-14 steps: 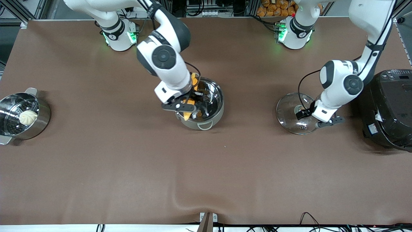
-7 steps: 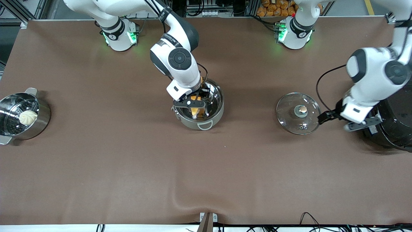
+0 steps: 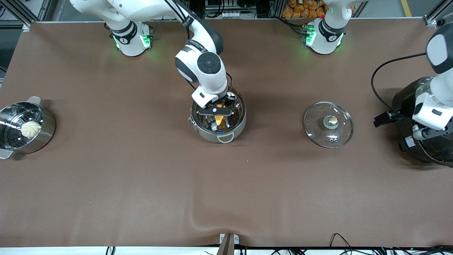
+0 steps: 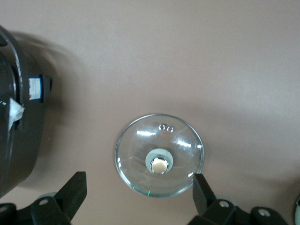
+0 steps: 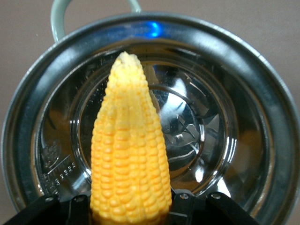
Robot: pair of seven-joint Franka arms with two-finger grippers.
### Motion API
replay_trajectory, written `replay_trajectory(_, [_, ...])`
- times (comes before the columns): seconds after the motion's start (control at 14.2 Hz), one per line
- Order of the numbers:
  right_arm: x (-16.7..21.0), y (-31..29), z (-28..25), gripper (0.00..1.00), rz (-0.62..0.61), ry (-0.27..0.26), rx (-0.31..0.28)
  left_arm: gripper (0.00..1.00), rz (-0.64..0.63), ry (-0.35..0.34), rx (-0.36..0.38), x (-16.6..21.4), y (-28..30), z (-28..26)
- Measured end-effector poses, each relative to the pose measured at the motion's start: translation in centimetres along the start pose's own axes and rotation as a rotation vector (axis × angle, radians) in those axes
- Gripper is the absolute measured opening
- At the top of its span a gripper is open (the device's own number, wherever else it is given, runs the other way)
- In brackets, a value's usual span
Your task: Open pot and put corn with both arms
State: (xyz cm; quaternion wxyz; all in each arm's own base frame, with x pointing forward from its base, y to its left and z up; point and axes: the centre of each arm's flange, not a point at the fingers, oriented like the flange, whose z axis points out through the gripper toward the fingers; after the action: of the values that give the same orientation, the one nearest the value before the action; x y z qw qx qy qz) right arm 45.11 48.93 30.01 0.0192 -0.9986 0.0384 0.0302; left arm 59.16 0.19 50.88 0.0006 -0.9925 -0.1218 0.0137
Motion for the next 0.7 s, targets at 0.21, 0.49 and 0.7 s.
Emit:
replay_trajectory(0.21, [0.0, 0.0, 0.3, 0.35, 0.003, -0.001, -0.003, 1.0, -0.001, -0.028, 0.007, -0.3, -0.1, -1.2])
replay_trajectory(0.49, [0.3, -0.1, 1.1, 0.38, 0.006, 0.003, 0.011, 1.0, -0.006, -0.097, 0.025, -1.0, -0.6, -1.4])
replay_trajectory(0.7, [0.3, -0.1, 1.5, 0.44, 0.006, 0.002, 0.011, 1.0, -0.012, -0.089, 0.022, -0.8, -1.0, -2.2])
